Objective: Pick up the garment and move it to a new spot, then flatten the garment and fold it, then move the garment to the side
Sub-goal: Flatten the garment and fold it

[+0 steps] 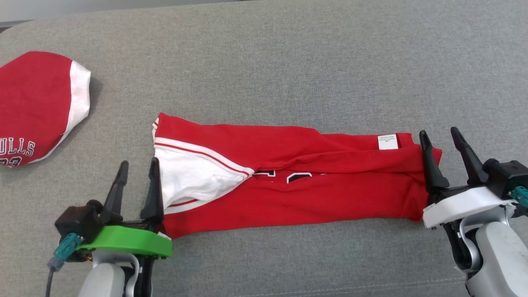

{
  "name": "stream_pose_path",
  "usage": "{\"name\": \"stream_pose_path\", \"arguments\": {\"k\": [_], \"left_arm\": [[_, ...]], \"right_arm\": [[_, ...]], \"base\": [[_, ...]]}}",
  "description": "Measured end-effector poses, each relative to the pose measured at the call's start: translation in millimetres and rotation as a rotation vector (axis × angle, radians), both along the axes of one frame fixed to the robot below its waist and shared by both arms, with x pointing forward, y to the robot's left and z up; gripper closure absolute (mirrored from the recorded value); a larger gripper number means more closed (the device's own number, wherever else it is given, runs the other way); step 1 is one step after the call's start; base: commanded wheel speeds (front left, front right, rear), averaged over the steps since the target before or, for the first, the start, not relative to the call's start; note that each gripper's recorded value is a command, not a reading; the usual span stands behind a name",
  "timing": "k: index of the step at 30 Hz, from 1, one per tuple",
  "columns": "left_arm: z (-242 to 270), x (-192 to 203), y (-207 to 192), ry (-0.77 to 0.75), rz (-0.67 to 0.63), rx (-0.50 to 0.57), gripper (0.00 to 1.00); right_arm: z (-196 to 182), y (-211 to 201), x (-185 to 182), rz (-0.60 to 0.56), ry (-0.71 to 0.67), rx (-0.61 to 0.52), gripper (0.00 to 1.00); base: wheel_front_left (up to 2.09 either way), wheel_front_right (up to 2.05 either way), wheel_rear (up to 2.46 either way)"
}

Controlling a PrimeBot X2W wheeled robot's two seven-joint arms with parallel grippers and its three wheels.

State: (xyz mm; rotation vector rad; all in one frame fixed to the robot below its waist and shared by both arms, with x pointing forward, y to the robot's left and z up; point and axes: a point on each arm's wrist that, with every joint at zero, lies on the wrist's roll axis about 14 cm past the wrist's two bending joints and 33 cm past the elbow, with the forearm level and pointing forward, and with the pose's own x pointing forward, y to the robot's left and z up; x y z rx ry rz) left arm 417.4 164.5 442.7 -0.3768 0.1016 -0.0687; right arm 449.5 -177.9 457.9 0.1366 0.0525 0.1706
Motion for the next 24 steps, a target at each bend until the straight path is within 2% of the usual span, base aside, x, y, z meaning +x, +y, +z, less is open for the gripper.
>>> {"name": "stream_pose_path", "arguments": {"k": [5,10,19,20,21,22,23,24], "left_arm": [[21,3,14,-0.073,0.041,0.062,0.0],[39,1,33,-0.129,0.095,0.148,0.0],[40,-11,53,-0.123,0.153,0.197,0.0],[40,-12,54,-0.121,0.155,0.202,0.0],[40,-13,55,-0.12,0.156,0.202,0.0],[40,-13,56,-0.12,0.158,0.202,0.0],[40,-13,56,-0.121,0.16,0.201,0.0],[40,-14,57,-0.121,0.162,0.2,0.0]], "right_arm": [[-6,-6,-1,-0.019,0.021,-0.009,0.0],[-37,-1,-2,-0.022,0.122,-0.011,0.0],[-82,10,-11,-0.04,0.283,0.05,0.0],[-85,12,-11,-0.042,0.292,0.064,0.09],[-86,15,-12,-0.043,0.299,0.077,0.38],[-87,20,-13,-0.036,0.304,0.088,0.78],[-88,23,-14,-0.029,0.308,0.094,1.0],[-88,25,-13,-0.028,0.311,0.105,1.0]], "base": [[0.0,0.0,0.0],[0.0,0.0,0.0],[0.0,0.0,0.0],[0.0,0.0,0.0],[0.0,0.0,0.0],[0.0,0.0,0.0],[0.0,0.0,0.0],[0.0,0.0,0.0]]}}
